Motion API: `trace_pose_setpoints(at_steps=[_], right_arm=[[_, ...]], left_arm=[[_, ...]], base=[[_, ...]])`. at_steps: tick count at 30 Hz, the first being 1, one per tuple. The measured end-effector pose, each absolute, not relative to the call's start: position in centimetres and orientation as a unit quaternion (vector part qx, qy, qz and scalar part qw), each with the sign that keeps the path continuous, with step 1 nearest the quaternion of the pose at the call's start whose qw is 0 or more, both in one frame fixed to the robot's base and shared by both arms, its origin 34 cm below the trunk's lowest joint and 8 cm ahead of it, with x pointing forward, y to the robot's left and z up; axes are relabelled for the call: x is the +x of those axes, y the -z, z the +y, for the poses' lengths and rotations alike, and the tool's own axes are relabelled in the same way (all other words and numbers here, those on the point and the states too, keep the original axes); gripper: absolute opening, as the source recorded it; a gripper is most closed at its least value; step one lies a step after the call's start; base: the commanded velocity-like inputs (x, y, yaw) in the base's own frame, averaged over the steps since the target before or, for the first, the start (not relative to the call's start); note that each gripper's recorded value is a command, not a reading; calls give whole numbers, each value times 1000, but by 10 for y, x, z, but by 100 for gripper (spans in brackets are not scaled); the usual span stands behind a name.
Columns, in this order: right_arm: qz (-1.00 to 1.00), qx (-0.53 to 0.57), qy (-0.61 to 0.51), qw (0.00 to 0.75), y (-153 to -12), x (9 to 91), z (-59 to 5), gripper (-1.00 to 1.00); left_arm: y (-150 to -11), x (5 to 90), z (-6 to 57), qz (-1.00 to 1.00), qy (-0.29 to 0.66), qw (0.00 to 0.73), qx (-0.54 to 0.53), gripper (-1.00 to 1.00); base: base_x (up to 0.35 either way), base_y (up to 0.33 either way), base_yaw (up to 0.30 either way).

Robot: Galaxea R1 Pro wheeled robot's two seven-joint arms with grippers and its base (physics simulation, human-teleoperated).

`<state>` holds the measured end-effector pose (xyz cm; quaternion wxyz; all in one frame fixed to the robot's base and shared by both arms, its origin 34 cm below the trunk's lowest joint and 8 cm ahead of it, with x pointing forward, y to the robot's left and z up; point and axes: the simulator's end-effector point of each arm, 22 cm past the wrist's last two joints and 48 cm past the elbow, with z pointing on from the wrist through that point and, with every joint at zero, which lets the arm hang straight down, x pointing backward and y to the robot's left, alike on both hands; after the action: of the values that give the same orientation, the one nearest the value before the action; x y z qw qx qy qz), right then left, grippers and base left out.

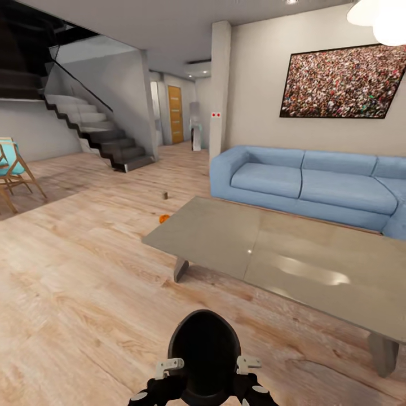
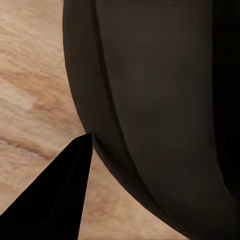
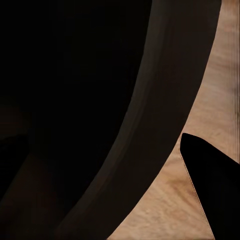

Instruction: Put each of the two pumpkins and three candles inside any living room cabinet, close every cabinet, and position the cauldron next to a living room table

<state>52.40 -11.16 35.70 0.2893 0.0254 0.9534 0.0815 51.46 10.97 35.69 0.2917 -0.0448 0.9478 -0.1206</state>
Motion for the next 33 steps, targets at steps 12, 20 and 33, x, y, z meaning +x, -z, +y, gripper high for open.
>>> trace_pose_setpoints(at_steps=[12, 20, 33], right_arm=[[952, 25, -82, 294, -361, 527, -112, -100], [951, 25, -82, 297, -364, 529, -112, -100], [949, 24, -82, 302, -369, 531, -112, -100]], left_arm=[[-361, 517, 110, 946, 121, 297, -44, -100], [-364, 519, 110, 945, 121, 300, -44, -100], [-368, 522, 110, 944, 121, 305, -43, -100]], base=[[0, 0, -244], [0, 0, -244], [0, 0, -244]])
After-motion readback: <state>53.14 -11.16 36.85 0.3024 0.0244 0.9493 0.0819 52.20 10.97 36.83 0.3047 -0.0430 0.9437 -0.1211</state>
